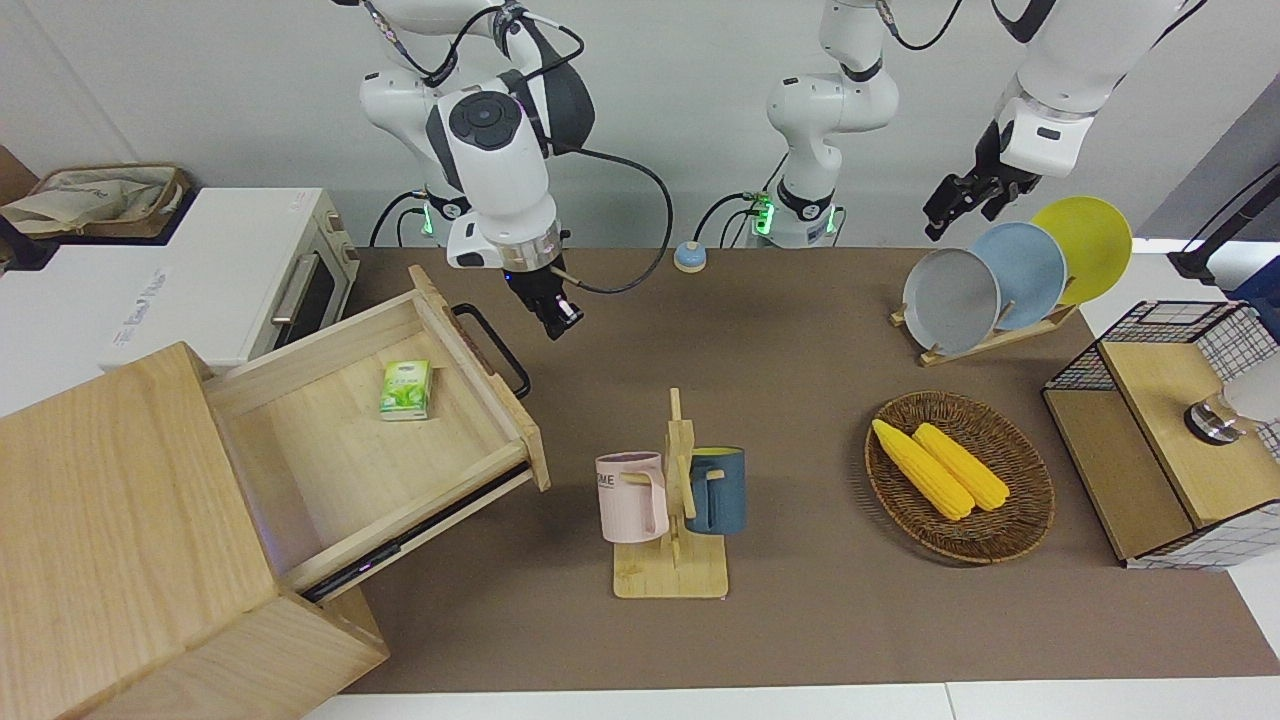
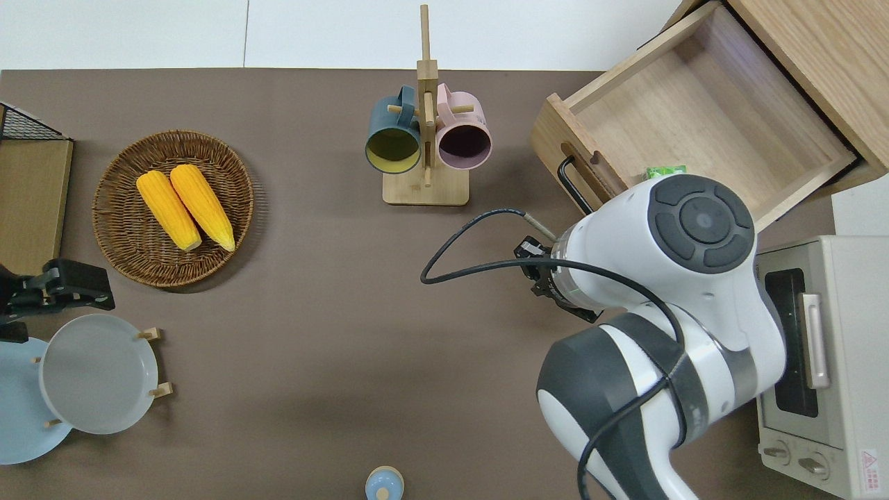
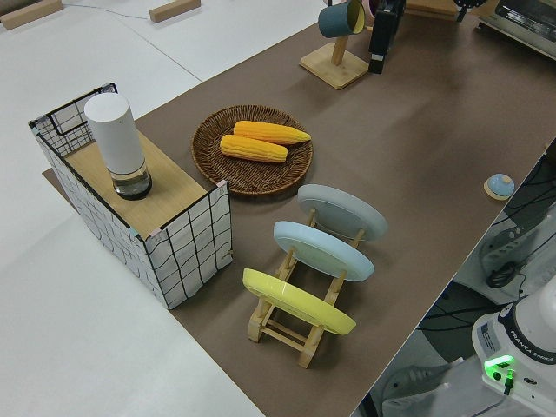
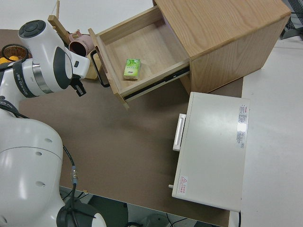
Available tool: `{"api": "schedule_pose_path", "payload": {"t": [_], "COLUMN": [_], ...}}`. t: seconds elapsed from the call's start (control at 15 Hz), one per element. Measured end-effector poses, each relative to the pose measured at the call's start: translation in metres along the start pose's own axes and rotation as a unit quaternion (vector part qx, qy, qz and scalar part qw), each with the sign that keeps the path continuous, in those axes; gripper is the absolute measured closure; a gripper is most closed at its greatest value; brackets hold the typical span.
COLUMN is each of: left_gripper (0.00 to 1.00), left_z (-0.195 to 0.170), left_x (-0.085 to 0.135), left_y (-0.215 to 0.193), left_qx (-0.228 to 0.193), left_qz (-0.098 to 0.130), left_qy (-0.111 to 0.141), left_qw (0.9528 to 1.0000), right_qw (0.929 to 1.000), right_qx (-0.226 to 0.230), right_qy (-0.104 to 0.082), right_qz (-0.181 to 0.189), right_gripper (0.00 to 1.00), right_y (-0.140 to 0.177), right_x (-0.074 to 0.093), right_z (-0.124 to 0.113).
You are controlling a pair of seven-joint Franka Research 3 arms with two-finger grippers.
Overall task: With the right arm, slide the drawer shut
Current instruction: 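Push the drawer front away from the robot with the right gripper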
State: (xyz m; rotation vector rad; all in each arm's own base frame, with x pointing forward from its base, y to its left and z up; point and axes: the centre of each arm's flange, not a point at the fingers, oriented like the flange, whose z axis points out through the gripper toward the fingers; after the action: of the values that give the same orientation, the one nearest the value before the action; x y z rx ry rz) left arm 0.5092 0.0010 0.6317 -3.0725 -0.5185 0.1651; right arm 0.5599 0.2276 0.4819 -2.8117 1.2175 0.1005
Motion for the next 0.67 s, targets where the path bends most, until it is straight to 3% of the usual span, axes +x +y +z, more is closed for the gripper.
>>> {"api": "schedule_pose_path", "payload": {"t": [0.67], "left_gripper": [0.00], "left_z": [0.000], "left_x": [0.000], "left_y": [0.000], "left_qx": [0.000], "left_qz": [0.000], "left_qy": [0.000], "left_qw": [1.0000], "right_qw": [0.9984], "right_qx": [0.038], "right_qy": [0.038], "right_qz": [0.017], "right_gripper": [0.99], "right_y": [-0.001], "right_x": [0.038], "right_z": [0.001]}}
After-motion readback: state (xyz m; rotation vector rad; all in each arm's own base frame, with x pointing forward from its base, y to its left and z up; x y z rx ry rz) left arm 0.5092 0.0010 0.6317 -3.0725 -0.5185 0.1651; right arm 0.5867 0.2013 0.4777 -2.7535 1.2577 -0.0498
